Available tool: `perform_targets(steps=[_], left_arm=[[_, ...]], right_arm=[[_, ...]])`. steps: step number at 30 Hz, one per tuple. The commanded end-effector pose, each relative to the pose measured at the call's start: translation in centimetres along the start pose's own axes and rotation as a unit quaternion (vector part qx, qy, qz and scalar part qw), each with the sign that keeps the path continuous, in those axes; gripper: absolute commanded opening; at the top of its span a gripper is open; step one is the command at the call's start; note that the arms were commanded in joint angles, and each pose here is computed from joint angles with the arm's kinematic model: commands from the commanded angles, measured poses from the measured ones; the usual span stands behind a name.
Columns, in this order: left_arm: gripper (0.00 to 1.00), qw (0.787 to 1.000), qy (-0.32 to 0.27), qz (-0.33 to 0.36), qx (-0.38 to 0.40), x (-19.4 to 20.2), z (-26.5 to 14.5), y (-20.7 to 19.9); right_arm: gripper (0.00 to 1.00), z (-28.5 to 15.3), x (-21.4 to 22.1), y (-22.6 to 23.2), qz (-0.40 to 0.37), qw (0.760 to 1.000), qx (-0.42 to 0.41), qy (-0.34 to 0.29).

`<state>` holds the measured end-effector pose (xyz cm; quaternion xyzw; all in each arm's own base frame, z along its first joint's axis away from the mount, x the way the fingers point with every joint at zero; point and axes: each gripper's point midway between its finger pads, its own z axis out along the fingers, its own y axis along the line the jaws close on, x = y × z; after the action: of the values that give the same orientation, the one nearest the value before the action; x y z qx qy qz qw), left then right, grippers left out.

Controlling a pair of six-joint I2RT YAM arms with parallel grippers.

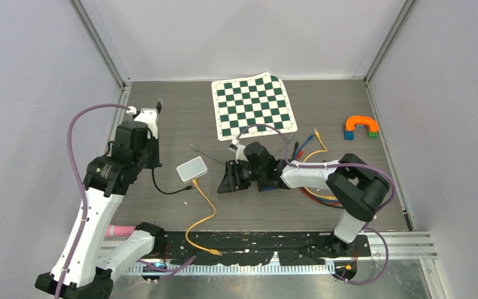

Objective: Pull the plug from the switch port
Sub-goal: Place the connector at the center of the board.

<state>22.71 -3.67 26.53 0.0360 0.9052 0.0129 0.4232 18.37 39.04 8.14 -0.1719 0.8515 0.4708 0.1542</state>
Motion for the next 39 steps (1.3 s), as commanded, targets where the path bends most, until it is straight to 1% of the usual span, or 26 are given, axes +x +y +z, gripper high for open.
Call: perform_targets(steps=[1,2,3,4,5,6,8,11,12,15,17,21,23,27,31,33,35,37,38,39], left_arm=[[0.0,0.995,-0.052,-0.01,0.08,-2.8,-1.2,-2.7],[0.0,0.991,-0.064,-0.019,0.114,-3.5,-1.5,-3.9],[0.0,0.986,-0.072,-0.032,0.149,-4.2,-1.8,-5.3],[0.0,0.979,-0.082,-0.043,0.179,-4.9,-2.1,-6.4],[0.0,0.971,-0.096,-0.055,0.211,-5.9,-2.3,-7.6],[0.0,0.965,-0.103,-0.066,0.23,-6.4,-2.3,-8.4],[0.0,0.954,-0.109,-0.083,0.265,-7.4,-2.3,-9.7],[0.0,0.941,-0.109,-0.112,0.3,-8.3,-1.5,-11.4],[0.0,0.937,-0.103,-0.121,0.31,-8.4,-0.9,-12.0],[0.0,0.924,-0.082,-0.156,0.34,-8.1,1.4,-13.7],[0.0,0.917,-0.074,-0.18,0.35,-7.3,4.0,-14.7],[0.0,0.921,-0.049,-0.225,0.314,-5.6,10.1,-15.1],[0.0,0.911,-0.057,-0.25,0.322,-6.0,12.5,-15.9],[0.0,0.901,-0.038,-0.28,0.329,-5.6,16.8,-17.5],[0.0,0.893,-0.001,-0.292,0.343,-4.4,19.4,-19.0],[0.11,0.899,0.036,-0.291,0.326,-2.7,20.5,-19.1],[0.22,0.908,0.056,-0.275,0.31,-1.3,20.6,-18.8],[0.25,0.925,0.063,-0.251,0.279,0.0,20.1,-17.9],[0.33,0.933,0.07,-0.24,0.259,0.8,19.7,-17.2],[0.44,0.942,0.075,-0.229,0.235,1.7,19.5,-16.3]], right_arm=[[0.46,-1.4,-2.6,-0.4,-0.002,0.996,0.044,-0.075],[0.46,-2.5,-3.5,0.1,-0.002,0.993,0.052,-0.105],[0.47,-3.1,-3.6,-1.3,-0.001,0.988,0.081,-0.133],[0.47,-4.5,-3.9,-1.1,-0.004,0.984,0.085,-0.157],[0.47,-5.4,-4.8,-1.6,-0.005,0.976,0.106,-0.191],[0.47,-6.7,-5.0,-1.2,-0.01,0.972,0.104,-0.212],[0.47,-9.5,-6.6,-2.2,-0.012,0.949,0.145,-0.28],[0.47,-12.1,-7.3,-2.7,-0.015,0.93,0.171,-0.324],[0.48,-13.1,-7.4,-3.0,-0.012,0.922,0.181,-0.341],[0.47,-15.0,-7.5,-3.2,0.001,0.908,0.191,-0.373],[0.47,-15.8,-7.4,-3.3,0.006,0.903,0.189,-0.385],[0.47,-17.1,-7.5,-3.2,0.002,0.895,0.194,-0.402],[0.47,-17.3,-7.5,-3.3,-0.002,0.894,0.202,-0.4],[0.47,-16.6,-7.1,-3.2,-0.008,0.904,0.2,-0.379],[0.47,-15.4,-6.4,-3.3,0.0,0.915,0.191,-0.355],[0.47,-14.8,-6.2,-3.4,0.002,0.919,0.189,-0.345],[0.47,-14.4,-6.0,-3.5,0.001,0.922,0.19,-0.337],[0.47,-14.1,-6.1,-3.6,-0.002,0.924,0.191,-0.331],[0.47,-13.8,-6.0,-3.7,-0.002,0.925,0.193,-0.326],[0.47,-13.7,-6.1,-3.5,-0.004,0.927,0.191,-0.324]])
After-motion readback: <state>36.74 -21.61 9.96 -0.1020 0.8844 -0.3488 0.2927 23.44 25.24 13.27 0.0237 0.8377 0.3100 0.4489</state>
